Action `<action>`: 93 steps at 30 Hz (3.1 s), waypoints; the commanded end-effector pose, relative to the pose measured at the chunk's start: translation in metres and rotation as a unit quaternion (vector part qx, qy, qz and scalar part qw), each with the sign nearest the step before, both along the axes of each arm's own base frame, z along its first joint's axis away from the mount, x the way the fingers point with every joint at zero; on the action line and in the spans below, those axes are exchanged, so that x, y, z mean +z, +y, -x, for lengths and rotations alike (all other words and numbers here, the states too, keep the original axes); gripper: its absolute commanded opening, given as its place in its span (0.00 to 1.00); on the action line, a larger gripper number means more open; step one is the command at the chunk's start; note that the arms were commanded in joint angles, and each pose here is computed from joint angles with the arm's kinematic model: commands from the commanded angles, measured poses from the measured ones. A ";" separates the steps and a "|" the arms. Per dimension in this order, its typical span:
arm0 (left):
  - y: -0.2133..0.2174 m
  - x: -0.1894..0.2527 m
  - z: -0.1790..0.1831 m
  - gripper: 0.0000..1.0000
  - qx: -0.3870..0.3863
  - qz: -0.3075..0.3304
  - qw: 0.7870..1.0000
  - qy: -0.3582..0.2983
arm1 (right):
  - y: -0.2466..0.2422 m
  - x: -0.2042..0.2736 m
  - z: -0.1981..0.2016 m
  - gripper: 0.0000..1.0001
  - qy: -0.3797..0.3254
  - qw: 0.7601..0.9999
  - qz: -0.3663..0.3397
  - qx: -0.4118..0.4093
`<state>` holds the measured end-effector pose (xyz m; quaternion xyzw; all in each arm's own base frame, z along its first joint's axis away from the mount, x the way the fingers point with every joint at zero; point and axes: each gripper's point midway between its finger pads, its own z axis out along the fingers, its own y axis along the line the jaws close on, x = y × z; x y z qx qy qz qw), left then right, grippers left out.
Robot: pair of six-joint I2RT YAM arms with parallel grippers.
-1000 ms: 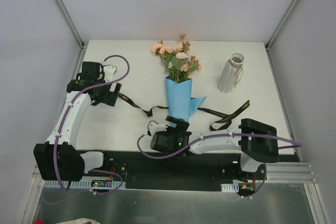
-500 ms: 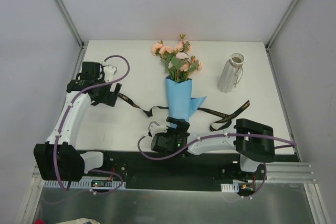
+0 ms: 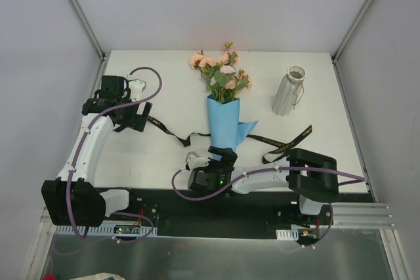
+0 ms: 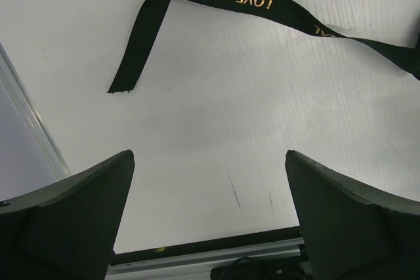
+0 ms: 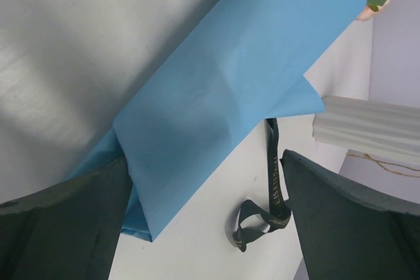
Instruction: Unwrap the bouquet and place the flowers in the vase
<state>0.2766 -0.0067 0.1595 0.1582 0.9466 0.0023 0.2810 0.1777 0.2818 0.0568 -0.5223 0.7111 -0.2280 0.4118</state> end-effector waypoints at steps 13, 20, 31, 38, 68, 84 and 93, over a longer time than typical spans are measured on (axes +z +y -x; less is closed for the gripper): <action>-0.009 0.019 -0.007 0.99 -0.013 0.016 1.000 -0.022 | 0.017 0.054 -0.034 0.93 -0.122 0.985 -0.112 -0.049; -0.010 0.029 -0.009 0.99 -0.017 0.018 0.999 -0.036 | 0.004 0.121 -0.021 0.91 -0.171 0.955 -0.229 -0.079; -0.012 0.028 -0.008 0.99 -0.022 0.023 0.999 -0.035 | -0.031 0.117 0.001 0.97 -0.133 0.949 -0.267 -0.104; -0.013 0.028 -0.007 0.99 -0.024 0.024 0.999 -0.034 | 0.007 0.085 0.018 0.96 -0.029 0.974 -0.222 -0.017; -0.009 0.038 -0.010 0.99 -0.029 0.010 0.999 -0.046 | 0.035 0.160 -0.077 0.97 -0.252 0.934 -0.231 -0.107; -0.013 0.044 -0.011 0.99 -0.032 0.022 0.998 -0.053 | -0.072 0.180 -0.027 0.96 -0.235 0.853 -0.403 -0.236; -0.021 0.063 -0.017 0.99 -0.045 0.023 0.997 -0.064 | -0.117 0.207 -0.003 0.96 -0.218 0.843 -0.429 -0.239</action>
